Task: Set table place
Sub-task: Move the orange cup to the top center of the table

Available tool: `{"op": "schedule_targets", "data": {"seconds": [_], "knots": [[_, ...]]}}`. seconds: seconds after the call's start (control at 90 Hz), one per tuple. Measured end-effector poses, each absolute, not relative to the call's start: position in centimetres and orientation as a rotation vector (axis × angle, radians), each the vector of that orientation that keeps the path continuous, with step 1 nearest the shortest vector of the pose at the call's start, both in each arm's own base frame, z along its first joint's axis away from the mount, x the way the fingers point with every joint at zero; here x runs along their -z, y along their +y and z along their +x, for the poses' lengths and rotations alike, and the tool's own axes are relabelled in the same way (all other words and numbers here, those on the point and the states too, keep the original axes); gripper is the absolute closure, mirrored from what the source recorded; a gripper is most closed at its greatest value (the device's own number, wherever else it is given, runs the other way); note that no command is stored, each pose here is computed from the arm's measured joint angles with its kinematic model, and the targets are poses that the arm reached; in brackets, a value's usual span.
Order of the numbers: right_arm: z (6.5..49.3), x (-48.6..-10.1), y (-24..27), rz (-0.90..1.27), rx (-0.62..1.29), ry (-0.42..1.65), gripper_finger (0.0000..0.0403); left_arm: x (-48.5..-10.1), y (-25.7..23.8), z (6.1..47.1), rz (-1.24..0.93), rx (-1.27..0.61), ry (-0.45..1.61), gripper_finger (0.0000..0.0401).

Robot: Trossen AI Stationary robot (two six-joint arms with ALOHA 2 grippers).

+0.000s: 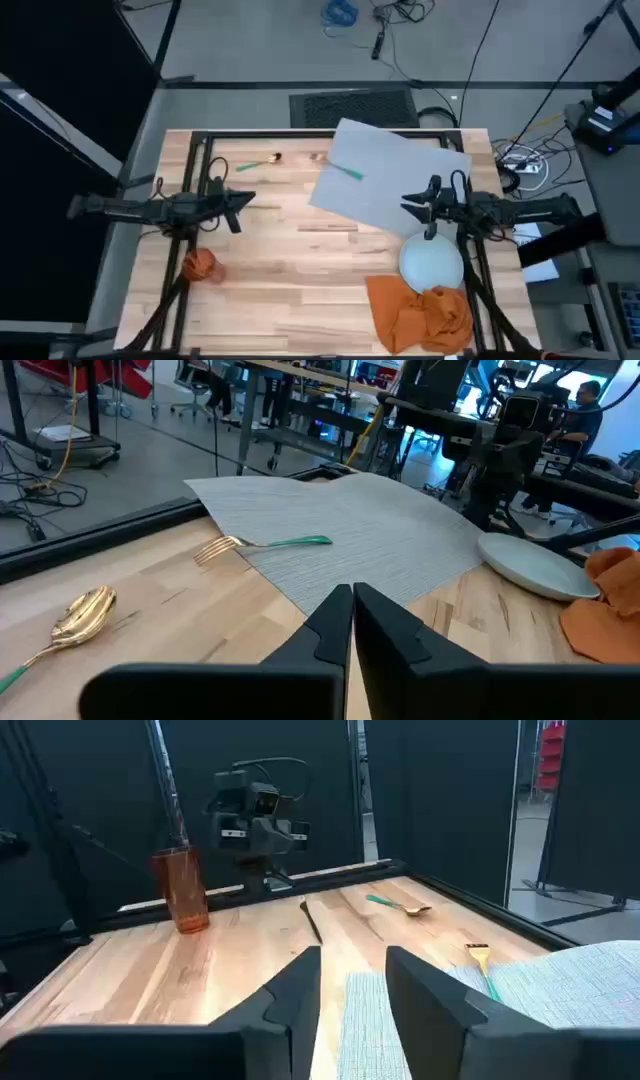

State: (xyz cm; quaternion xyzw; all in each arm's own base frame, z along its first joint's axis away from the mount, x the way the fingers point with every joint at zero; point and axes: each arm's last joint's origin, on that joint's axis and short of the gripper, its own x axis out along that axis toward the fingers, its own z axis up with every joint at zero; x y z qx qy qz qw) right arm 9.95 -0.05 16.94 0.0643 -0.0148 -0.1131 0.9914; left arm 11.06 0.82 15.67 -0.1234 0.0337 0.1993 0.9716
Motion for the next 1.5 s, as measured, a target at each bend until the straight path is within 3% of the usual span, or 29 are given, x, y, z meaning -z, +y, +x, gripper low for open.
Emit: {"op": "schedule_targets", "data": {"seconds": [1.011,1.256,1.5], "knots": [[9.9,-17.5,-0.1,0.118,0.228,-0.083,0.0300,-15.8,0.8,11.1,-0.235,-0.377,0.068,0.0401],[9.1,-21.4,-0.3,0.036,0.311,-0.186,0.0300,-20.8,0.9,11.2,-0.111,-0.409,-0.009,0.0401],[10.0,-26.1,-0.3,0.002,0.310,-0.091,0.0300,-26.6,1.1,12.7,-0.026,-0.441,0.131,0.0401]]}}
